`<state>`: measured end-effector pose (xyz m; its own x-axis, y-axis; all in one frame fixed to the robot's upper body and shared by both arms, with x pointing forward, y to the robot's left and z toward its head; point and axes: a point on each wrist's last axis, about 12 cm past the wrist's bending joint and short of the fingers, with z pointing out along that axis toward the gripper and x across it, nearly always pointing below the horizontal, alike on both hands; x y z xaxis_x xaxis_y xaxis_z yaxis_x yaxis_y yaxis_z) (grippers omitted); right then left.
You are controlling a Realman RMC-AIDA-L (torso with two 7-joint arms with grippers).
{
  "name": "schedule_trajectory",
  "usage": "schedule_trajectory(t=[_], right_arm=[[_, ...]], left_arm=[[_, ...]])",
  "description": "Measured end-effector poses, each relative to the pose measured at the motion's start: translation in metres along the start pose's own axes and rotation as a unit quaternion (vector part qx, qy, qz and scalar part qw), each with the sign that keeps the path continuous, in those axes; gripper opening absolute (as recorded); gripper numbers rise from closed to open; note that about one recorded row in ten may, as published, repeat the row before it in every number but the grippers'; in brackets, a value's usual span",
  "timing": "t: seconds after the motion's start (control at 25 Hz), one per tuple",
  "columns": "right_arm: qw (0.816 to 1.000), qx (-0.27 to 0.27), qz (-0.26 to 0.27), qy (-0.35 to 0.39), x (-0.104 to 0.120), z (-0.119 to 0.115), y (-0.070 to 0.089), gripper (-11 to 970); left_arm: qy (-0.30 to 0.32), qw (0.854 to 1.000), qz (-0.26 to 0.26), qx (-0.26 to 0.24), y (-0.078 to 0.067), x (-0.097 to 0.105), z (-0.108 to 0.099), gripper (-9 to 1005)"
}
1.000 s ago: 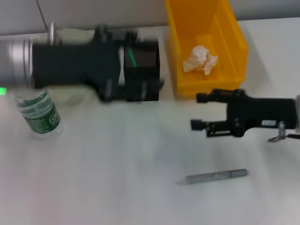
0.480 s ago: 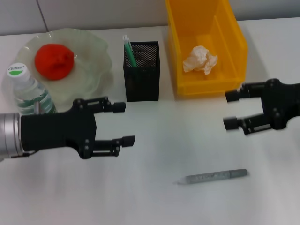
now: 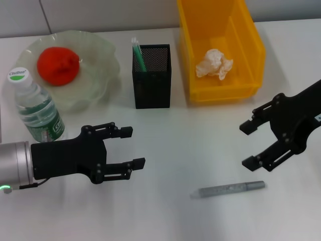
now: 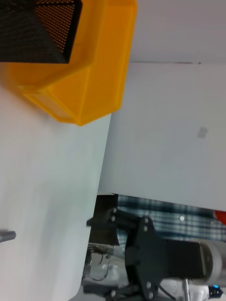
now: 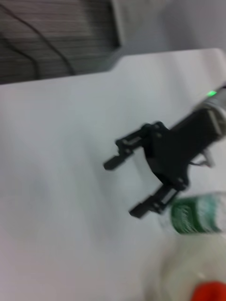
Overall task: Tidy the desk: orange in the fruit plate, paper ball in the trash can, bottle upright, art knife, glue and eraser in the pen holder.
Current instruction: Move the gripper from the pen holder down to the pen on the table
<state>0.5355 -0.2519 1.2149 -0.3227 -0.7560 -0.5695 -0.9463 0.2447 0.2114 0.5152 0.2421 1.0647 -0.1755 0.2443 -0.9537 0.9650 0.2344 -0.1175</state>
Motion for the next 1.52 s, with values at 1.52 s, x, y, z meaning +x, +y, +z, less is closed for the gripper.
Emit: schedule_trajectory(t=[1.52], right_arm=[[0.955, -0.005, -0.182, 0.236, -0.035, 0.105, 0.012, 821]], left_arm=[[-0.040, 0.999, 0.017, -0.004, -0.011, 0.010, 0.002, 785]])
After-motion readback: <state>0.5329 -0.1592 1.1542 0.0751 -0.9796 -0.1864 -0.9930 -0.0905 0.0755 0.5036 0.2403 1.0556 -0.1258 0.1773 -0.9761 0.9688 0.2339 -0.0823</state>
